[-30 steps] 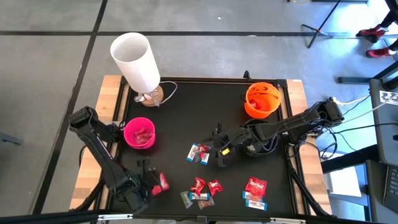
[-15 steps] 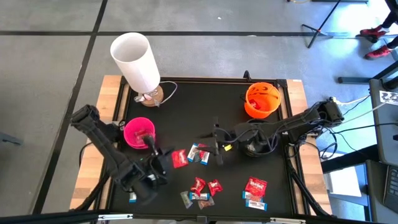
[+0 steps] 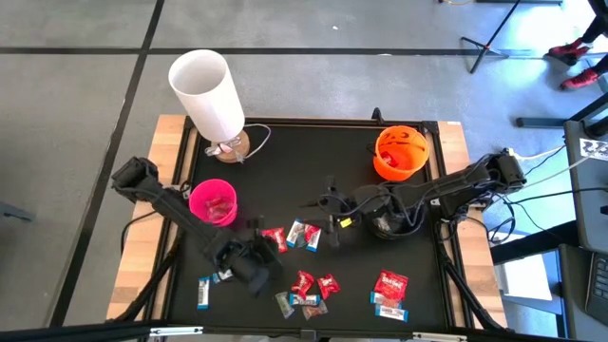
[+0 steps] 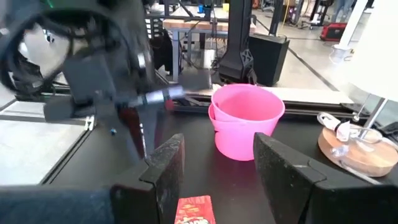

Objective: Sort candy
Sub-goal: Put the red candy into the orange bucket

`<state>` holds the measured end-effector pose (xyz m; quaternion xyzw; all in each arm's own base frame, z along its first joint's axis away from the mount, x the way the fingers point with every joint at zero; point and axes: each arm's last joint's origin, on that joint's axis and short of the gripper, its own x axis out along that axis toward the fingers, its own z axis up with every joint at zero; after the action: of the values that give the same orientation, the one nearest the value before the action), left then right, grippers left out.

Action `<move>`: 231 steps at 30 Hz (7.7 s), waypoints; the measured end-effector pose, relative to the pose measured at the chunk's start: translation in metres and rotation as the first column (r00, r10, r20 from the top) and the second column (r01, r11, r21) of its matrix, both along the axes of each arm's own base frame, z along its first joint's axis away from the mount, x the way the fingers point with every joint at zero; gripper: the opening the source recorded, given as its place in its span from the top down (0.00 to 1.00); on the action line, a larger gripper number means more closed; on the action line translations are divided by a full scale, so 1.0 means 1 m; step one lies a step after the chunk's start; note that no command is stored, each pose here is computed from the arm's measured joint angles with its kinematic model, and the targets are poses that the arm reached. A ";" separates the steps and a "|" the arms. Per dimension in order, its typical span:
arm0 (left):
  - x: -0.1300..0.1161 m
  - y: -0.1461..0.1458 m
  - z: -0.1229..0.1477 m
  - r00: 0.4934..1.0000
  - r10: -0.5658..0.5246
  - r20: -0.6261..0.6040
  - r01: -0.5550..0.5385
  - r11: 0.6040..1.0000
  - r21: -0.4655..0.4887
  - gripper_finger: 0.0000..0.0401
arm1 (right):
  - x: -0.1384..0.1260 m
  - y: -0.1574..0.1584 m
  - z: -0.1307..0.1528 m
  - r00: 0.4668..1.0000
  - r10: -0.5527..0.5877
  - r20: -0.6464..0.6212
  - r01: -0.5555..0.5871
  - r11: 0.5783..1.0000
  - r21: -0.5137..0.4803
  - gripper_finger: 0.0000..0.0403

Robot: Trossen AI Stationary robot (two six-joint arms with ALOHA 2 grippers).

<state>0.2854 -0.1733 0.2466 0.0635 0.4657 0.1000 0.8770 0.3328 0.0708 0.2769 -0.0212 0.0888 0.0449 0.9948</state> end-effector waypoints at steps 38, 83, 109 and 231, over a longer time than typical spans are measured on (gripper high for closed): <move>0.024 0.043 -0.048 0.997 -0.060 0.048 0.066 0.991 -0.120 0.53 | -0.009 -0.002 -0.004 0.993 -0.012 -0.117 0.007 0.999 -0.043 0.53; -0.015 0.054 -0.086 0.999 -0.030 0.037 0.037 0.979 -0.199 0.35 | -0.010 -0.002 -0.008 0.987 -0.013 -0.158 0.013 1.000 -0.004 0.53; -0.015 0.047 -0.120 0.989 0.103 -0.103 -0.127 0.956 -0.264 0.65 | -0.010 -0.002 -0.008 0.987 -0.018 -0.163 0.021 1.000 0.015 0.53; -0.025 0.072 0.046 0.685 -0.059 0.726 0.355 0.897 -0.262 1.00 | -0.006 0.005 0.015 0.958 0.266 0.109 -0.210 0.906 -0.369 0.53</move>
<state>0.2607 -0.1016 0.2931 -0.0984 0.0969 -0.0781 0.9873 0.3269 0.0760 0.2923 -0.2138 0.0139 0.1476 0.9656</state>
